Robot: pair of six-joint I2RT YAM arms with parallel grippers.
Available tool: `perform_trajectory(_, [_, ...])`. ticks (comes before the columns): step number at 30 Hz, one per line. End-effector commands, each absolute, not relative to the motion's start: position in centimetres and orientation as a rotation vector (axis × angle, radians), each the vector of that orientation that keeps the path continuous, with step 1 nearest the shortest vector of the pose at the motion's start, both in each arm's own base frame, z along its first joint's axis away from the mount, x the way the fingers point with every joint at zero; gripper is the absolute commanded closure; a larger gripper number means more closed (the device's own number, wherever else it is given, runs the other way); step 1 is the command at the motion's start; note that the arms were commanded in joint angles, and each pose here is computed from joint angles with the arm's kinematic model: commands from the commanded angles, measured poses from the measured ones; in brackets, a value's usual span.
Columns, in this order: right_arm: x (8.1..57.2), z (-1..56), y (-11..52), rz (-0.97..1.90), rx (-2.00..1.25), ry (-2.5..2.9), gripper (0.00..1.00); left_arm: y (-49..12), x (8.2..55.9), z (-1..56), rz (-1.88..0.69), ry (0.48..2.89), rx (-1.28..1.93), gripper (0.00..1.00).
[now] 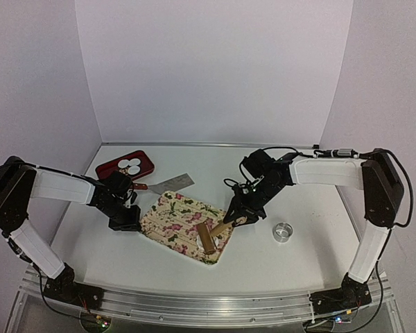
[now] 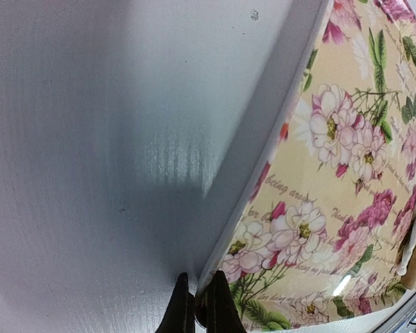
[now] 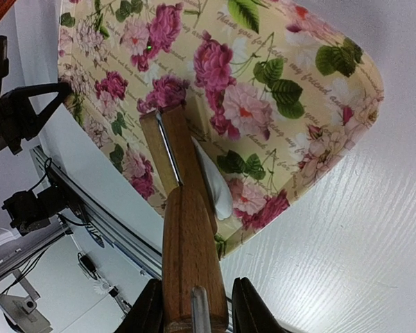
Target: Roll out the dumpling wrappers from the dough
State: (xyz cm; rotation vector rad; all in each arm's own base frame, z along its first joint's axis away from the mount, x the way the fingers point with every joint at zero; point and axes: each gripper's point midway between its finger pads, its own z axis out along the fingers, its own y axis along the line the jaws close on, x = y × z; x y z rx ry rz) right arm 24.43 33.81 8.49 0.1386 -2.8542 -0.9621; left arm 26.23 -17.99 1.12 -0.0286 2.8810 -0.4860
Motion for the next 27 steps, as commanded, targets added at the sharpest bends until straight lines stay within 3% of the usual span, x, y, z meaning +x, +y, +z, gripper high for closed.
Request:
perform_trajectory(1, [23.2, 0.3, 30.2, -0.505, 0.042, -2.931, 1.0, -16.7, 25.1, 0.0, -0.402, 2.935, -0.085, 1.0])
perform_trajectory(17, [23.8, -2.4, 31.2, -0.401, 0.035, -2.953, 1.0, -16.9, 25.5, 0.0, -0.402, 2.936, -0.098, 1.0])
perform_trajectory(27, [23.9, -1.9, 28.2, -0.359, -0.026, -2.979, 1.0, -15.1, 25.6, 0.0, -0.313, 2.934, -0.139, 1.0])
